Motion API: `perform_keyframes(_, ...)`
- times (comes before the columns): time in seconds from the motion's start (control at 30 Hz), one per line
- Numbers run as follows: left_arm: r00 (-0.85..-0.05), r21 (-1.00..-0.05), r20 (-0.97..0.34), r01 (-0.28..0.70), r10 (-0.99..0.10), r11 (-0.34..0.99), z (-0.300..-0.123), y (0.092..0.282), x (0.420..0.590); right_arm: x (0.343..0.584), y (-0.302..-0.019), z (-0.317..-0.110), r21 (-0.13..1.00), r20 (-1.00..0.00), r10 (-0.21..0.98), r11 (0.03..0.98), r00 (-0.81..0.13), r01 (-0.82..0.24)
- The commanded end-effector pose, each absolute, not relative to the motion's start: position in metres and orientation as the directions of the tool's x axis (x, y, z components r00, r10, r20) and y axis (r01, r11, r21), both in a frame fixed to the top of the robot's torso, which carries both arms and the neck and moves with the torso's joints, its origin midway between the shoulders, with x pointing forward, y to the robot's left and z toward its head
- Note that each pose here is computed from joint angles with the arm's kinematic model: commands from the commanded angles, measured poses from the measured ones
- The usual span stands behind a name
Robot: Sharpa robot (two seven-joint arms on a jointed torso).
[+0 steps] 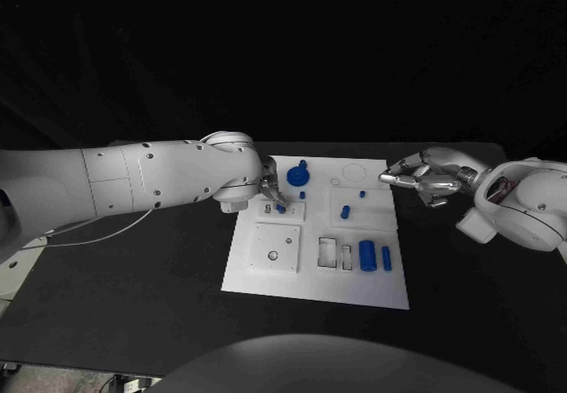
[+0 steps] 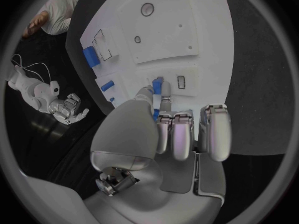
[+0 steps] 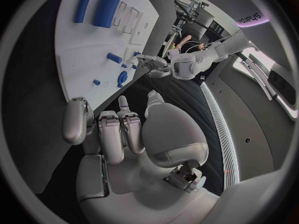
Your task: Assemble the parts on the task board
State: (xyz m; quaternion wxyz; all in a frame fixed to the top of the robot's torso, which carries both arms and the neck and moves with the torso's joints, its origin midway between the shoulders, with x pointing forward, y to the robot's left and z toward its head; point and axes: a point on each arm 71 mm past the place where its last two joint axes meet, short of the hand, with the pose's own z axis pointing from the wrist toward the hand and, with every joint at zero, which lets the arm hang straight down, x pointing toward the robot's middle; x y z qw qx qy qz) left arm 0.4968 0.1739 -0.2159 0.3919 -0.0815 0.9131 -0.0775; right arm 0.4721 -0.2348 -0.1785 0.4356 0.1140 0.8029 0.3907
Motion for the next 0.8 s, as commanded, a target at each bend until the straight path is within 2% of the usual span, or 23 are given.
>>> perform_keyframes(0.03, -0.693, -0.108, -0.693, -0.175, -0.2, 0.979, -0.2184, 0.1816, 0.4946, 0.4711, -0.2338, -0.18, 0.727, -0.602, 0.514, 0.669, -0.611, -0.154)
perform_keyframes(0.8, -0.699, -0.099, -0.688, -0.176, -0.196, 0.979, -0.221, 0.1809, 0.4946, 0.4712, -0.2336, -0.1811, 0.73, -0.596, 0.515, 0.668, -0.616, -0.147)
